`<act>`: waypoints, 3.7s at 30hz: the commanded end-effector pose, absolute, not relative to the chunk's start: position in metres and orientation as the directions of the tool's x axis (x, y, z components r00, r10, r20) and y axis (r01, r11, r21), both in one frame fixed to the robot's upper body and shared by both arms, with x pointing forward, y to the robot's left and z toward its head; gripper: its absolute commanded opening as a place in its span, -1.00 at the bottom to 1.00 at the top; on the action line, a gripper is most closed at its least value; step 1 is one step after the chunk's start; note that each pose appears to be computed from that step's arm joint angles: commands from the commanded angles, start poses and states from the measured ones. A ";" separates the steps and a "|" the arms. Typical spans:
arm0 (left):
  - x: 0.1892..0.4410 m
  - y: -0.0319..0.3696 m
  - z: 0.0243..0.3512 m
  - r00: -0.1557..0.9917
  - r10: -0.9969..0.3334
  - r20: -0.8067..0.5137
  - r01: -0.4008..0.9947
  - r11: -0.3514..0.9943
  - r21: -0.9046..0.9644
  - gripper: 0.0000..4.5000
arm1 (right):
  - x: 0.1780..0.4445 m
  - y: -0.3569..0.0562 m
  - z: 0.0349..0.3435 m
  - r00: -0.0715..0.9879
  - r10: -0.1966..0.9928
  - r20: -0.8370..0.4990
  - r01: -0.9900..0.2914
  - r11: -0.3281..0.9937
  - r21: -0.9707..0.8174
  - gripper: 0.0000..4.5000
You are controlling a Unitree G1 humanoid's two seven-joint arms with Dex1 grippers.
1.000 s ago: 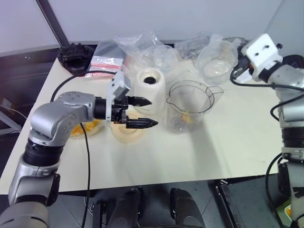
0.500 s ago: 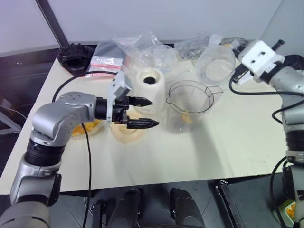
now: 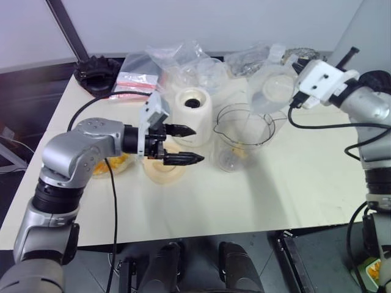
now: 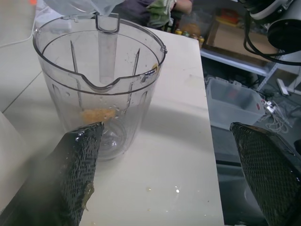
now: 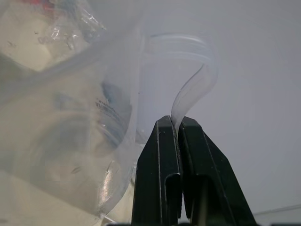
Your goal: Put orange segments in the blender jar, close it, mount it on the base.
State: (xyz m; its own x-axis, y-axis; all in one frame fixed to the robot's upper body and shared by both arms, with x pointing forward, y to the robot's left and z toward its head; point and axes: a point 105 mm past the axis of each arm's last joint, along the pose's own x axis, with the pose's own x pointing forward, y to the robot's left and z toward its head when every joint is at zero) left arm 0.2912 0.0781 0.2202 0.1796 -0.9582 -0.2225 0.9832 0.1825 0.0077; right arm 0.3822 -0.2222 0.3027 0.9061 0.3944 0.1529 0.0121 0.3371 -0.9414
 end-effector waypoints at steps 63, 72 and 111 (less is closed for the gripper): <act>0.282 0.080 0.213 0.216 -0.946 -0.242 0.976 0.213 0.041 1.00 | 0.348 -0.355 0.103 0.841 -0.541 -0.006 0.540 0.839 0.062 -0.99; 0.278 0.079 0.209 0.195 -0.948 -0.250 0.981 0.195 0.024 1.00 | 0.345 -0.358 0.085 0.831 -0.556 -0.034 0.557 0.831 0.019 -0.99; 0.361 0.144 0.142 0.284 -0.669 -0.687 0.945 0.073 0.319 1.00 | 0.208 -0.275 0.154 0.996 -0.030 -0.085 0.021 0.994 -0.105 0.66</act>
State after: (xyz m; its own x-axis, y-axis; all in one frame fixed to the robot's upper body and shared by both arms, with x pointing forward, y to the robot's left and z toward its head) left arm 0.3496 0.1418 0.1399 0.2689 -0.7165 -0.6437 0.9603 0.1477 0.2368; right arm 0.2143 -0.2869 0.1385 0.9880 -0.1126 -0.1055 0.1017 0.9895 -0.1030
